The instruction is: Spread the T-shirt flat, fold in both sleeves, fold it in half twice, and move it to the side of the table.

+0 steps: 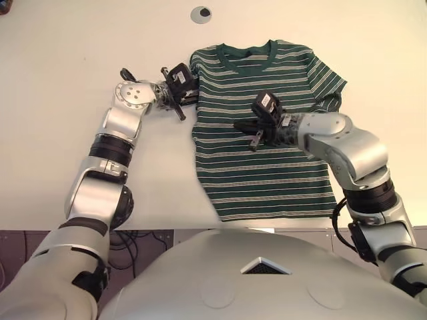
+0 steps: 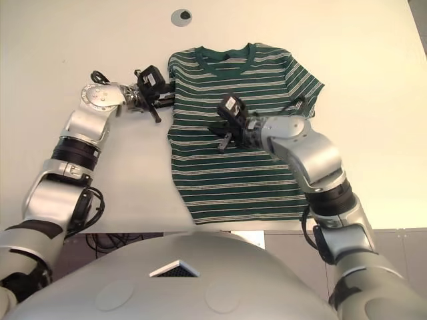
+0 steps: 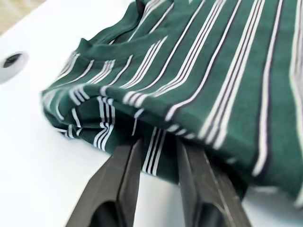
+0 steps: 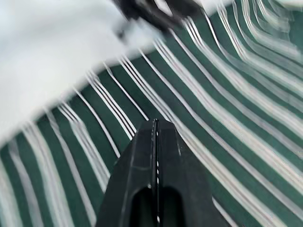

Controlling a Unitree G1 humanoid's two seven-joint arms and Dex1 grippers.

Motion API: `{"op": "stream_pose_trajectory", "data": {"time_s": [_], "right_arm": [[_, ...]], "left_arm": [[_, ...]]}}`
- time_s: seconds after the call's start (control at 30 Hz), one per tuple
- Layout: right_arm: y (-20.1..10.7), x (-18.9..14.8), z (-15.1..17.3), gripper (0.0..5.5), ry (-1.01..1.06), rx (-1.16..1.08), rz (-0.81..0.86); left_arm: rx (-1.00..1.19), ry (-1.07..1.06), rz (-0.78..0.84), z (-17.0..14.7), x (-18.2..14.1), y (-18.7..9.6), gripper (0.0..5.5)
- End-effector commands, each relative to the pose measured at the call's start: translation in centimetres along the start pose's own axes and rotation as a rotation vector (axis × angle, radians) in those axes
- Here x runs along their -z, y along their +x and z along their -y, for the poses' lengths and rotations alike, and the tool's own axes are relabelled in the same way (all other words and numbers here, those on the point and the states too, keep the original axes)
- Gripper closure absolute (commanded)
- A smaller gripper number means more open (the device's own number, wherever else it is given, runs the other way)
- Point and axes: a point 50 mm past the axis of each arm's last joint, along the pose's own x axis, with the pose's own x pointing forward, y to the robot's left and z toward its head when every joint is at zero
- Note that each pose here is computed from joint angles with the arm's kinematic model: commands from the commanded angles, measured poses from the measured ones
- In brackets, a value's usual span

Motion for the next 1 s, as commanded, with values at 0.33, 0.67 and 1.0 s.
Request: {"op": "stream_pose_trajectory", "data": {"time_s": [0.33,0.67,1.0], "right_arm": [[1.5,8.1,1.9,5.50,0.000,0.062,-0.155],[1.4,5.7,0.7,5.50,-0.023,-0.078,-0.038],[0.2,0.6,0.5,5.50,0.034,-0.141,0.159]], "left_arm": [[0.061,0.284,-0.303,-3.7,2.7,-3.0,4.30],[-0.115,0.278,-0.113,-7.3,-2.2,-3.3,4.30],[-0.042,0.082,0.093,-6.1,-1.4,-3.9,4.30]]}}
